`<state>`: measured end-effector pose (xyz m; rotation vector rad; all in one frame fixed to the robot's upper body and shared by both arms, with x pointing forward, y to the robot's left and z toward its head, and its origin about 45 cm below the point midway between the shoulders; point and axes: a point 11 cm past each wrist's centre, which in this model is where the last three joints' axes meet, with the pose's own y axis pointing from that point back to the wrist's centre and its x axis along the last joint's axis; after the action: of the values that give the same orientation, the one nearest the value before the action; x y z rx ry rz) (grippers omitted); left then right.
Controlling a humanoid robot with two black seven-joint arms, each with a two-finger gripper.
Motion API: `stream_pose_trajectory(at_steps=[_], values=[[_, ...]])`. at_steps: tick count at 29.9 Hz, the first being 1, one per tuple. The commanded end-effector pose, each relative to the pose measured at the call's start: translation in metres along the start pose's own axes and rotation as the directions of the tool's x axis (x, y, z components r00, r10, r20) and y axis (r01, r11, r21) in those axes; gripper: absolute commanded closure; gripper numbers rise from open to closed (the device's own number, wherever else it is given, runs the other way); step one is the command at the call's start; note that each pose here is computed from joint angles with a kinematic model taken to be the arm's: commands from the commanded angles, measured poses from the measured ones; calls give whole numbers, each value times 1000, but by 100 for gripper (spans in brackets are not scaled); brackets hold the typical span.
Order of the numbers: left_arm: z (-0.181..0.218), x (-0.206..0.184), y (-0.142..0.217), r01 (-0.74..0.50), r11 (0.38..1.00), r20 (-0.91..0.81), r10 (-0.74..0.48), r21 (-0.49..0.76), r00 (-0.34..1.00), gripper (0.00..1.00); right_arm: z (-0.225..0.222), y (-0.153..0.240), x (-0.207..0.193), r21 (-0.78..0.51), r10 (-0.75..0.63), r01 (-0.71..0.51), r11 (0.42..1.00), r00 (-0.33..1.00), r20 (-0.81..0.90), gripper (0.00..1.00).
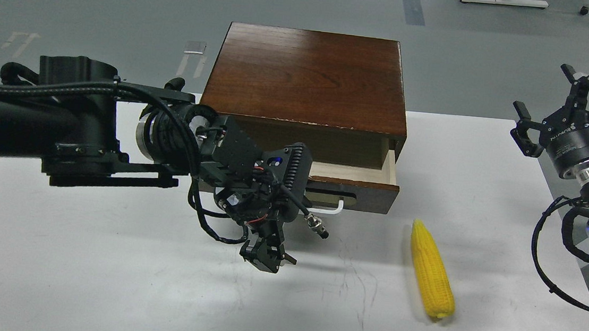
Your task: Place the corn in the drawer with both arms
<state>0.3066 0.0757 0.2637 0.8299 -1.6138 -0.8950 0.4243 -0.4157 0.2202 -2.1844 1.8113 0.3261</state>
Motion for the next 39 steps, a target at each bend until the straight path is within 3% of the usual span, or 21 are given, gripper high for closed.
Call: stream_pose_trajectory(at_steps=[1, 8, 17, 22, 25, 27, 31, 35, 37, 38, 39], values=[[-5, 3, 5, 3, 1000, 12, -3, 17, 1000, 2, 0, 0, 0, 0, -1, 1, 1000, 1000, 0, 0], [-13, 8, 19, 2, 999, 31, -4, 54, 1000, 2, 0, 0, 0, 0, -1, 1, 1000, 1000, 0, 0], [-31, -1, 92, -46, 979, -12, 49, 199, 999, 2, -4, 5, 6, -3, 3, -3, 1000, 1000, -10, 0], [-34, -13, 134, -90, 964, -129, 125, 249, 984, 2, -6, 9, 10, -12, 5, -5, 1000, 1000, -22, 0], [-38, -3, 155, -183, 947, -199, 239, 265, 950, 2, -10, 12, 11, -19, -15, 15, 1000, 999, -29, 0], [-44, 14, 174, -306, 913, -277, 378, 269, 883, 2, -19, 18, 11, -50, -47, 43, 998, 996, -78, 0], [-58, 19, 195, -445, 849, -447, 528, 284, 722, 2, -34, 23, 0, -115, -139, 121, 986, 977, -163, 0], [-86, 14, 222, -664, 659, -699, 658, 354, 280, 2, -66, 28, -38, -262, -386, 299, 918, 825, -412, 0], [-94, 8, 226, -712, 576, -730, 671, 403, 129, 2, -70, 34, -49, -315, -455, 338, 887, 759, -467, 0], [-102, 3, 228, -739, 490, -736, 676, 461, -11, 2, -71, 39, -61, -370, -520, 371, 852, 686, -510, 0], [-105, 1, 229, -748, 451, -735, 674, 486, -72, 2, -70, 42, -66, -398, -551, 384, 833, 647, -528, 0]])
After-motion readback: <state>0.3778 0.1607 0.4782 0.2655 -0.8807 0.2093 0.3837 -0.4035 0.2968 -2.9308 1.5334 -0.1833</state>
